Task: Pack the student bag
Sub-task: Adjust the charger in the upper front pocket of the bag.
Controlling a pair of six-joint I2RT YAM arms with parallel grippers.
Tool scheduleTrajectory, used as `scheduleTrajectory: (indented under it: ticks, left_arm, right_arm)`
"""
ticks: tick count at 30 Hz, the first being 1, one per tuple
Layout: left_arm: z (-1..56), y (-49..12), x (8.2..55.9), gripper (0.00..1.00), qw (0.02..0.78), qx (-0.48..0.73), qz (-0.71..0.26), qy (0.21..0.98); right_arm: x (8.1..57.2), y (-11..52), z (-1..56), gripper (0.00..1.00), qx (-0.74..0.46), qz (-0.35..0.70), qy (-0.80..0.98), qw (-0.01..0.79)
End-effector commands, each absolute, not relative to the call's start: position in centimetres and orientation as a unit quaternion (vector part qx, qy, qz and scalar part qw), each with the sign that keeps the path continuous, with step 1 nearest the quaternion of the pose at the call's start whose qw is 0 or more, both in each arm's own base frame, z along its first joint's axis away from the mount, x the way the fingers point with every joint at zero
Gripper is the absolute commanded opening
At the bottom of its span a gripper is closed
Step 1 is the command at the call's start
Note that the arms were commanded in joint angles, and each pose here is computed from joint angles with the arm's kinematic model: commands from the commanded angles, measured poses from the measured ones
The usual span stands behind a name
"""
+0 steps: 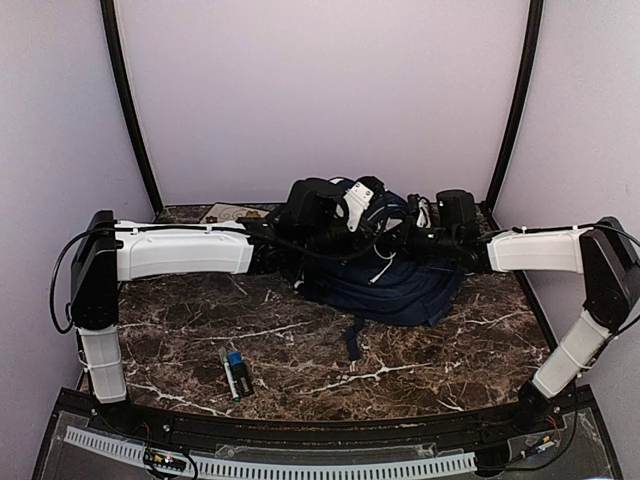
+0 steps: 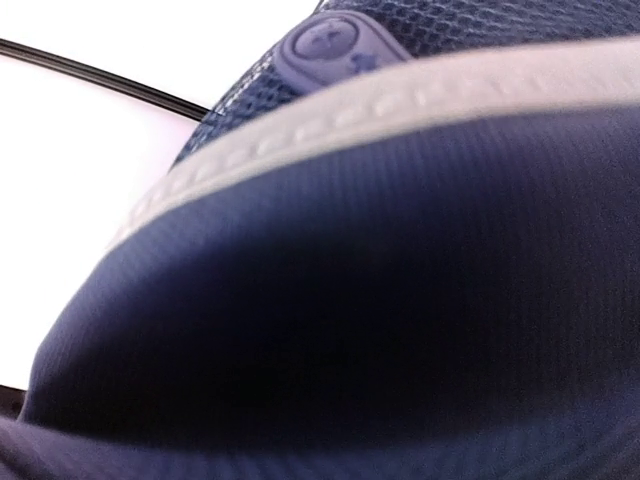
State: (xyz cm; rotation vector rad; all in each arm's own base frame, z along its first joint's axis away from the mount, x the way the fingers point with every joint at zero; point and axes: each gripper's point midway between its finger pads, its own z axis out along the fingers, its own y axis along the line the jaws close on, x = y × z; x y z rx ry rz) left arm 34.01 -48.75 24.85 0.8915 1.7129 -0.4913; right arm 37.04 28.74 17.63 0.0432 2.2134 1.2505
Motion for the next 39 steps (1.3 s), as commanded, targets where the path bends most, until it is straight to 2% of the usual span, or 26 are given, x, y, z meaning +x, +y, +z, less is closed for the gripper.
scheduleTrajectory:
  ticks: [1,6,7,9,11,15,17,20,22,29,32,34,35,36,39]
  left_arm:
    - [30.0,-49.3,32.0,0.00,0.573,0.369,-0.265,0.682]
    - [30.2,-48.7,32.1,0.00,0.577,0.366,-0.256,0.684]
    - [30.1,-48.6,32.2,0.00,0.577,0.366,-0.254,0.685]
    - [29.8,-48.6,32.4,0.00,0.576,0.365,-0.248,0.688]
    - [29.1,-48.3,32.9,0.00,0.575,0.358,-0.233,0.698]
    - [28.2,-47.6,33.9,0.00,0.568,0.339,-0.225,0.715]
    - [28.1,-47.6,34.2,0.00,0.567,0.337,-0.225,0.717]
    - [28.1,-47.6,34.4,0.00,0.566,0.339,-0.225,0.717]
    - [28.1,-47.7,34.5,0.00,0.567,0.338,-0.224,0.717]
    - [28.1,-47.5,34.5,0.00,0.565,0.341,-0.222,0.718]
    - [28.0,-47.4,34.5,0.00,0.565,0.342,-0.219,0.718]
    - [28.0,-47.5,34.5,0.00,0.566,0.341,-0.220,0.717]
    - [28.1,-47.5,34.5,0.00,0.566,0.341,-0.221,0.717]
    - [28.2,-47.6,34.5,0.00,0.567,0.341,-0.224,0.716]
    - [28.3,-47.6,34.4,0.00,0.567,0.342,-0.226,0.715]
  right_arm:
    - [41.0,28.3,18.8,0.00,0.041,0.476,0.806,0.349]
    - [45.2,24.9,19.7,0.00,0.079,0.409,0.806,0.421]
    - [45.7,24.6,19.9,0.04,0.077,0.395,0.810,0.427]
    - [45.9,24.4,19.9,0.18,0.067,0.374,0.821,0.426]
    - [45.2,24.0,19.8,0.38,0.060,0.359,0.830,0.422]
    - [42.8,22.6,19.9,0.67,0.036,0.322,0.850,0.415]
    - [41.4,21.9,20.1,0.77,0.008,0.294,0.867,0.403]
    - [39.7,20.7,20.2,0.87,-0.021,0.254,0.887,0.385]
    - [38.7,20.1,20.6,0.99,-0.038,0.237,0.894,0.379]
    - [36.0,18.2,21.7,1.00,-0.069,0.192,0.913,0.353]
    - [34.0,19.9,22.2,0.97,-0.102,0.243,0.895,0.358]
    - [32.4,22.2,22.4,0.87,-0.128,0.297,0.874,0.362]
    - [32.1,22.7,22.0,0.77,-0.126,0.307,0.871,0.361]
    - [31.9,23.0,21.2,0.64,-0.118,0.308,0.875,0.356]
    - [32.2,23.6,19.7,0.47,-0.074,0.328,0.878,0.341]
